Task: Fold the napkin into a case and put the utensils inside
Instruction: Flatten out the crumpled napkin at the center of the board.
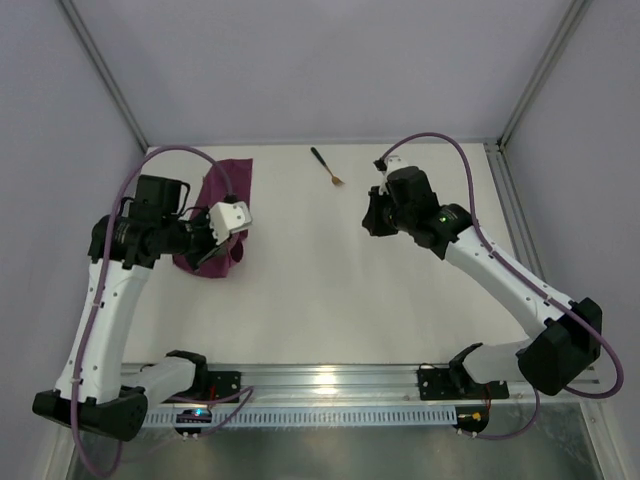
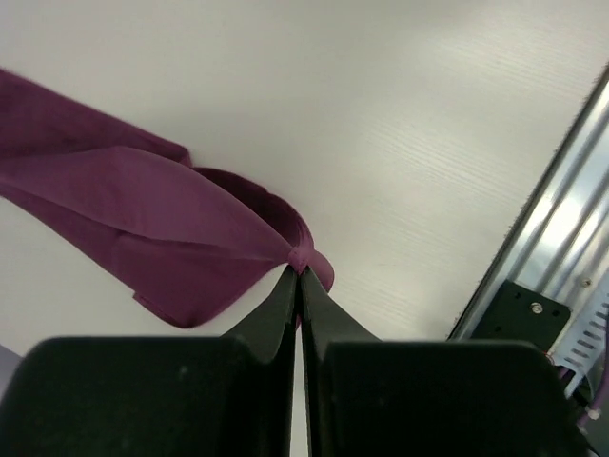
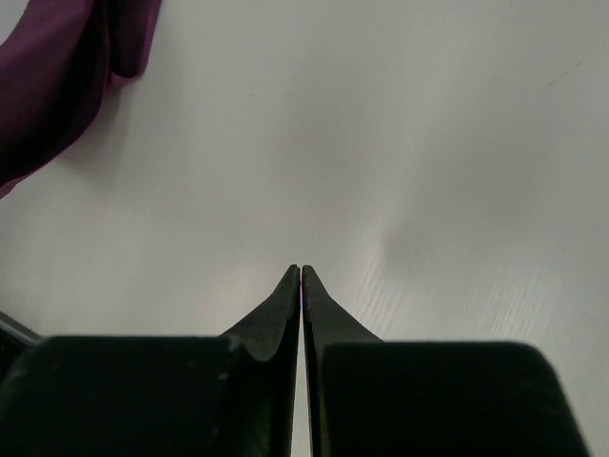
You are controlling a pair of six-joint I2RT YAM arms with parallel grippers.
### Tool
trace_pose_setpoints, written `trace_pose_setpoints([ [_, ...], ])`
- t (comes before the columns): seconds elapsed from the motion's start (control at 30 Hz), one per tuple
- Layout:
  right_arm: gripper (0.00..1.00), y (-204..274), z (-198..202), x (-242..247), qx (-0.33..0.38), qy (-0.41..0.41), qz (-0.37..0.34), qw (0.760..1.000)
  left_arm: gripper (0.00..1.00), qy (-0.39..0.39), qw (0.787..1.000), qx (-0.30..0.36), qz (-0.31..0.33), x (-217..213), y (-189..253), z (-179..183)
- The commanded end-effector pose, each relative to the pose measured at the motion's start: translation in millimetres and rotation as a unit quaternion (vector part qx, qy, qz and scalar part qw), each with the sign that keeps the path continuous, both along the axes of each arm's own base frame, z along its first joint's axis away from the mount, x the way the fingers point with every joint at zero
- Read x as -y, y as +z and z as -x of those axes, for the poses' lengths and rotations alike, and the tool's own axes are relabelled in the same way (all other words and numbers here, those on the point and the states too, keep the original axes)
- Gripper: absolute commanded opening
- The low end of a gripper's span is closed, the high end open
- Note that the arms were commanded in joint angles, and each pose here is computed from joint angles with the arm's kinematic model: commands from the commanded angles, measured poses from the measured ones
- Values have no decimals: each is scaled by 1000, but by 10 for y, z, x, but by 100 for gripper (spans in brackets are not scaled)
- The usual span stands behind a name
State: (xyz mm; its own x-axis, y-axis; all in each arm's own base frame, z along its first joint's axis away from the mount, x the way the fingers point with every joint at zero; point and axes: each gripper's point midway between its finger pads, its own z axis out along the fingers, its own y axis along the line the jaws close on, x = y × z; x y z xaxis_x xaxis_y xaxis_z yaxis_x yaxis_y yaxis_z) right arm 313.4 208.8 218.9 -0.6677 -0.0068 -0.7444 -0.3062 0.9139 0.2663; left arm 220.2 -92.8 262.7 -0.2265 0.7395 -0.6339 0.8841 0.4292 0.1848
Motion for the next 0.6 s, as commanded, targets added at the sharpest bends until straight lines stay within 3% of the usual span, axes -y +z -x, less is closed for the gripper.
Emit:
trace_pose_setpoints([
  [0.0, 6, 265, -93, -375, 25, 33, -83, 996, 0, -96, 991, -55, 73, 204, 385, 889],
  [0.1, 11, 207, -97, -454, 9, 37, -95, 995, 0, -112, 986, -31, 118, 360, 769, 954],
  [0.2, 16, 38, -49, -463, -17, 31, -91, 995, 0, -135, 982, -34, 124, 440, 831, 1064],
  [0.3, 27, -211, 21, -476, -40, 26, -65, 997, 0, -105, 993, -38, 47, 189, 467, 1004],
  [0.37, 34, -352, 96, -576, -54, 40, -48, 997, 0, -59, 995, -78, -4, 15, 25, 947],
  [0.4, 38, -477, 115, -645, -67, 48, -39, 996, 0, -36, 998, -46, -21, -61, -62, 823],
  [0.43, 40, -541, 182, -754, -75, 63, -33, 995, 0, -12, 996, -69, -61, -201, -365, 804],
  [0.57, 43, -869, 283, -1054, -110, 95, -20, 989, 0, 51, 990, -67, -109, -454, -756, 691],
])
